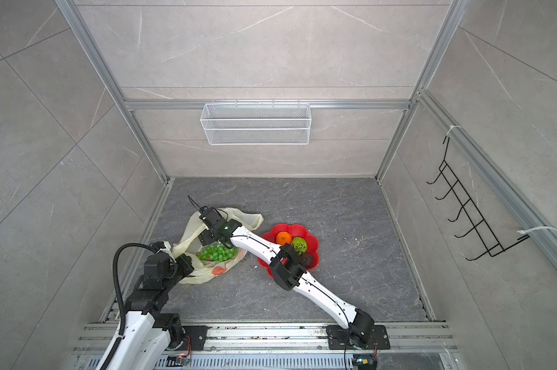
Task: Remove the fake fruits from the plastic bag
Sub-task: 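Push the right gripper deep into the bag and grasp the red pear-shaped fruit, then lift the red pear-shaped fruit out and carry it over the red plate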
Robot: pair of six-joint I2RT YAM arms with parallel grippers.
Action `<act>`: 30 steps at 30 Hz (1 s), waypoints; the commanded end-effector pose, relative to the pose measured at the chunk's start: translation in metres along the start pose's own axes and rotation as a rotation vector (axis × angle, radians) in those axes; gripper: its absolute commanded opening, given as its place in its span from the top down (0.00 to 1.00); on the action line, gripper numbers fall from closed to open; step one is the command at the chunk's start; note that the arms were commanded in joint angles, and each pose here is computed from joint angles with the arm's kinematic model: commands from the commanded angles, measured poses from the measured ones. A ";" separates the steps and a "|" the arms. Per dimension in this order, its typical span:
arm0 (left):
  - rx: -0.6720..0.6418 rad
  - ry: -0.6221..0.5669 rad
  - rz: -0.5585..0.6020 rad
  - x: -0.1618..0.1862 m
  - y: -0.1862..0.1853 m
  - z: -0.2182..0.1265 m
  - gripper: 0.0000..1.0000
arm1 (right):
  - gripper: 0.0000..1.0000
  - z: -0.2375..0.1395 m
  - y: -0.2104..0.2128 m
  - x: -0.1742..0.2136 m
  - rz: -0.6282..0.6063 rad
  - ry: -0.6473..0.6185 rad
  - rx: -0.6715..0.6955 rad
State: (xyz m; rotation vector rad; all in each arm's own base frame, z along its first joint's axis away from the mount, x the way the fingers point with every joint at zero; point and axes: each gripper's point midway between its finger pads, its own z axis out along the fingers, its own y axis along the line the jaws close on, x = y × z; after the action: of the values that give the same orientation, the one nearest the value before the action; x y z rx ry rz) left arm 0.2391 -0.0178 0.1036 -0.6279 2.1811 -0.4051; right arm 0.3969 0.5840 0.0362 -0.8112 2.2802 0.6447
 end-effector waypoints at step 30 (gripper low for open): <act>-0.022 0.020 -0.002 -0.014 -0.007 0.021 1.00 | 0.53 -0.104 0.024 -0.013 -0.037 -0.056 -0.027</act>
State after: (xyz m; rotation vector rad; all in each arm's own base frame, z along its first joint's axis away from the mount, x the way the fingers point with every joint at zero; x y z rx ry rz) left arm 0.2451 -0.0177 0.0816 -0.6584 2.2697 -0.3753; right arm 0.3533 0.5407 0.0798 -0.8412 2.3115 0.6358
